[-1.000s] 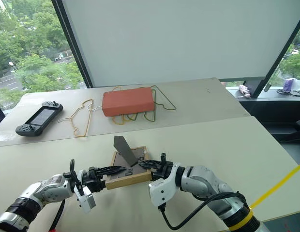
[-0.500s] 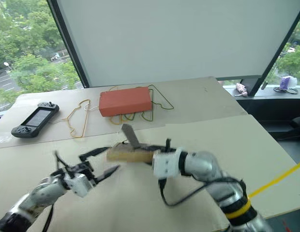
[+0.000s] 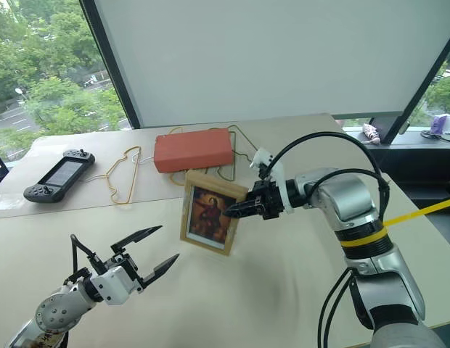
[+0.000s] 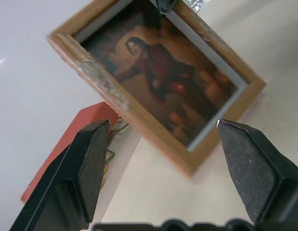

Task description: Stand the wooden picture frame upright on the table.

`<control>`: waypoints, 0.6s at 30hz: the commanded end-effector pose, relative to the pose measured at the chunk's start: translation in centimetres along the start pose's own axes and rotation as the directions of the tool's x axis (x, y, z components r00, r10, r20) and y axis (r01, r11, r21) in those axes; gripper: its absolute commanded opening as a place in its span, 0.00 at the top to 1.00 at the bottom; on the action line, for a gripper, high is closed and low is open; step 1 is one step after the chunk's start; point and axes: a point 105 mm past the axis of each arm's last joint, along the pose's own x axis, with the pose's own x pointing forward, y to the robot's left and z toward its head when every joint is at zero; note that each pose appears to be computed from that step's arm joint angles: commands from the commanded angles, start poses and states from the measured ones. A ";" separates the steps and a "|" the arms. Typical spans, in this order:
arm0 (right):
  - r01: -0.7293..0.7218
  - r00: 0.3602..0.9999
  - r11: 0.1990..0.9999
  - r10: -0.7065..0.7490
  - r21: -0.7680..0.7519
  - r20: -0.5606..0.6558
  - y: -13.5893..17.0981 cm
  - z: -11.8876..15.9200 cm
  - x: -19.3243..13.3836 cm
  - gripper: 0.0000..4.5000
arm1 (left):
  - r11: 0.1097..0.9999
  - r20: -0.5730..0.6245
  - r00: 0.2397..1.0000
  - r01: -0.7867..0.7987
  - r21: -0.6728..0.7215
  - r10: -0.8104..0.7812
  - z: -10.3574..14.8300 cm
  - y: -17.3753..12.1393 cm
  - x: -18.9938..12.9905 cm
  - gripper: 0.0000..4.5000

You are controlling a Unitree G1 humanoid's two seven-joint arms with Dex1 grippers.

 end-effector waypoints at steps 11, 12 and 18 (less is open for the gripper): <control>0.057 0.998 0.998 -0.057 0.026 -0.001 -1.7 1.1 0.3 0.01 | 1.000 0.042 0.999 -0.023 0.001 0.023 1.1 0.4 -0.1 0.13; 0.070 0.997 0.997 -0.070 0.033 0.010 -1.7 1.2 -0.2 0.01 | 1.000 0.039 0.999 -0.025 -0.004 0.025 1.1 0.4 -0.1 0.13; 0.146 0.981 0.974 -0.164 0.172 0.099 -0.3 -0.6 -5.0 0.01 | 0.996 -0.013 0.998 -0.055 -0.071 0.054 0.8 0.1 -0.8 0.13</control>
